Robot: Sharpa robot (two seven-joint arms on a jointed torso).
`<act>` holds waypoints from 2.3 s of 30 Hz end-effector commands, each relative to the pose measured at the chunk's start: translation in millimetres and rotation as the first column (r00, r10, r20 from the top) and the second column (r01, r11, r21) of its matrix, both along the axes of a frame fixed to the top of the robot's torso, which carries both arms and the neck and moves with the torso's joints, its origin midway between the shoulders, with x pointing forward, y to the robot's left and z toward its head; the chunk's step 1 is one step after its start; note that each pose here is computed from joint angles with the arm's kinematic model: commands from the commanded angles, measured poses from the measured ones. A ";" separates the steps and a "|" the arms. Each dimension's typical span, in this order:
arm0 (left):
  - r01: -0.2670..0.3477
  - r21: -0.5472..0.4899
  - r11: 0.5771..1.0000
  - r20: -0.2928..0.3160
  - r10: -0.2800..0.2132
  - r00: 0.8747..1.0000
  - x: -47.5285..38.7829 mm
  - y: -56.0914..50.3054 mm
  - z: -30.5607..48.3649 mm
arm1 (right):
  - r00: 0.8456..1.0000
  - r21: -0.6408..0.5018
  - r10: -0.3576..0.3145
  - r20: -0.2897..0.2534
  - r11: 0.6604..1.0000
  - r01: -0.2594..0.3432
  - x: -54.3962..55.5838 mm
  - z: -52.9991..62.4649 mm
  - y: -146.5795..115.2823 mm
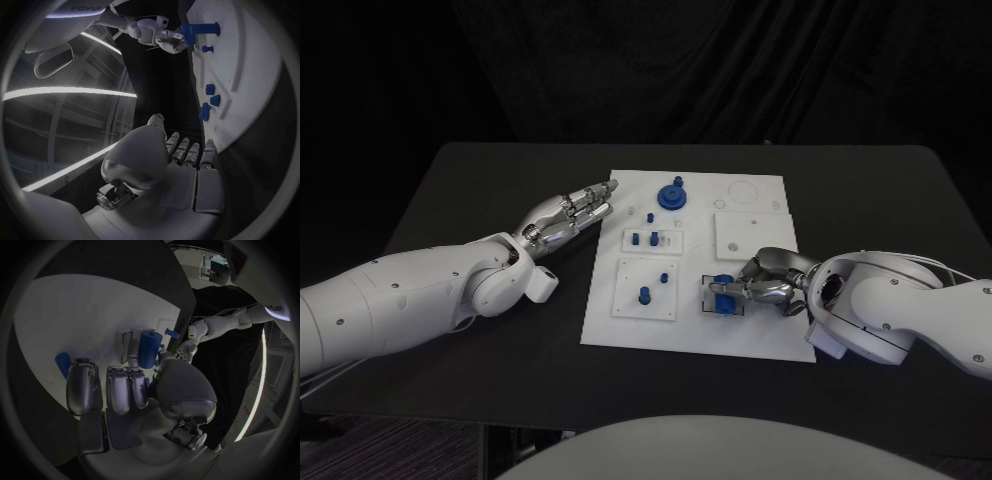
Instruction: Assemble the parts on the task board
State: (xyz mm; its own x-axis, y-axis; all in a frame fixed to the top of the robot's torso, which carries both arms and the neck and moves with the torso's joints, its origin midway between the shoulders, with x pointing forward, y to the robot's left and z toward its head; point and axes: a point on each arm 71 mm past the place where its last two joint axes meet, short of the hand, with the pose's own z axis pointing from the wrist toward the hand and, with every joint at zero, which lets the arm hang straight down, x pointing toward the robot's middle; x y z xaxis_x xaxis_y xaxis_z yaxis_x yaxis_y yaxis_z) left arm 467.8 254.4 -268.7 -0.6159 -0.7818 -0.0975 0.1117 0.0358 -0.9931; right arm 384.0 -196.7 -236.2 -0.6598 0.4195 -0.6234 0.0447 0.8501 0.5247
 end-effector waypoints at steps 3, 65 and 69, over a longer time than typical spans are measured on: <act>0.018 -0.019 1.000 0.005 -0.018 1.000 -1.1 -2.0 0.4 | 1.000 -0.014 0.000 0.001 1.000 0.000 0.2 0.1 -0.7; 0.015 -0.013 1.000 -0.007 -0.015 1.000 -1.7 1.9 -2.4 | 0.896 -0.114 0.286 0.340 0.958 -0.263 -4.8 19.4 -11.2; 0.014 -0.013 1.000 -0.007 -0.015 1.000 -1.6 1.9 -2.6 | 0.897 -0.120 0.289 0.336 0.957 -0.264 -3.5 17.1 -10.5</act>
State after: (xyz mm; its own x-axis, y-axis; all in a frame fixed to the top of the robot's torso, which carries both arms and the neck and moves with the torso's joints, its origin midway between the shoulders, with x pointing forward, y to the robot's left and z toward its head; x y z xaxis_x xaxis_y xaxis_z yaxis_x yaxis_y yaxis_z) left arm 467.2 257.6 -271.1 -0.6181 -0.7806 -0.0925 0.1021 0.0370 -0.9941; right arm 380.5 -206.5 -216.8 -0.4846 0.2335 -0.8430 -0.3673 0.8203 0.4384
